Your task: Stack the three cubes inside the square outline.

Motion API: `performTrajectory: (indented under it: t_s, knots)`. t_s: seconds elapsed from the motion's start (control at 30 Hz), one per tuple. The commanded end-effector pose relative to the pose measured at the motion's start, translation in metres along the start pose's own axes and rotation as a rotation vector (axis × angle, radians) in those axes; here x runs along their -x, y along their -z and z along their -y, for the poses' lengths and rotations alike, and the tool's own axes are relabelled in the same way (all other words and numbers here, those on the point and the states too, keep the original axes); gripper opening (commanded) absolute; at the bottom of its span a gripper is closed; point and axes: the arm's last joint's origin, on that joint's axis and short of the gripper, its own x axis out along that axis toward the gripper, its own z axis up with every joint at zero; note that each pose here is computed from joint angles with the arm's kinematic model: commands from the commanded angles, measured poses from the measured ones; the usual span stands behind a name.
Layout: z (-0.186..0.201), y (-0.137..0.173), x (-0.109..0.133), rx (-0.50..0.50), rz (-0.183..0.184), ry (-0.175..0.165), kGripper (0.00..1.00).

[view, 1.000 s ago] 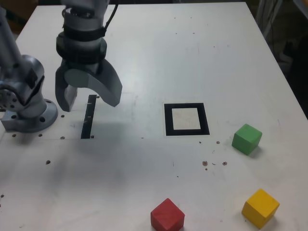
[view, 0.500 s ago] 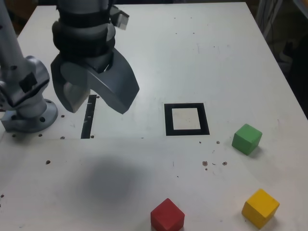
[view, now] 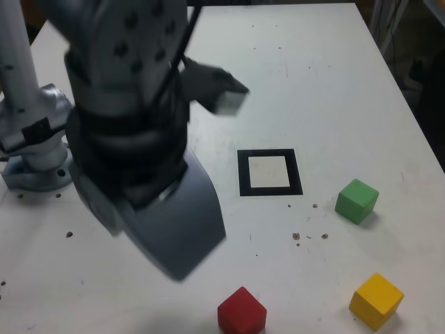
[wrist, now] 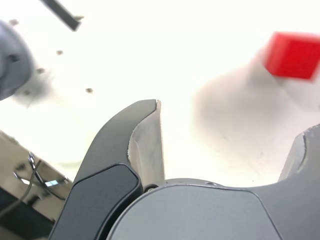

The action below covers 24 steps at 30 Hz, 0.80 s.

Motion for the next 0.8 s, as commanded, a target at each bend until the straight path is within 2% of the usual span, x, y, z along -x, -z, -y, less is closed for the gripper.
performTrajectory:
  t_s: [0.0,0.23,0.4,0.53,0.77]
  knots:
    - [0.012,-0.016,0.01,-0.061,0.047,-0.014,0.93]
    - [0.032,-0.053,-0.016,-0.194,-0.009,-0.065,0.93]
    - [0.023,-0.061,-0.036,-0.207,-0.068,-0.093,0.92]
    - [0.009,-0.065,-0.055,-0.184,-0.11,-0.095,0.92]
    - [0.0,-0.075,-0.076,-0.17,-0.112,-0.082,0.92]
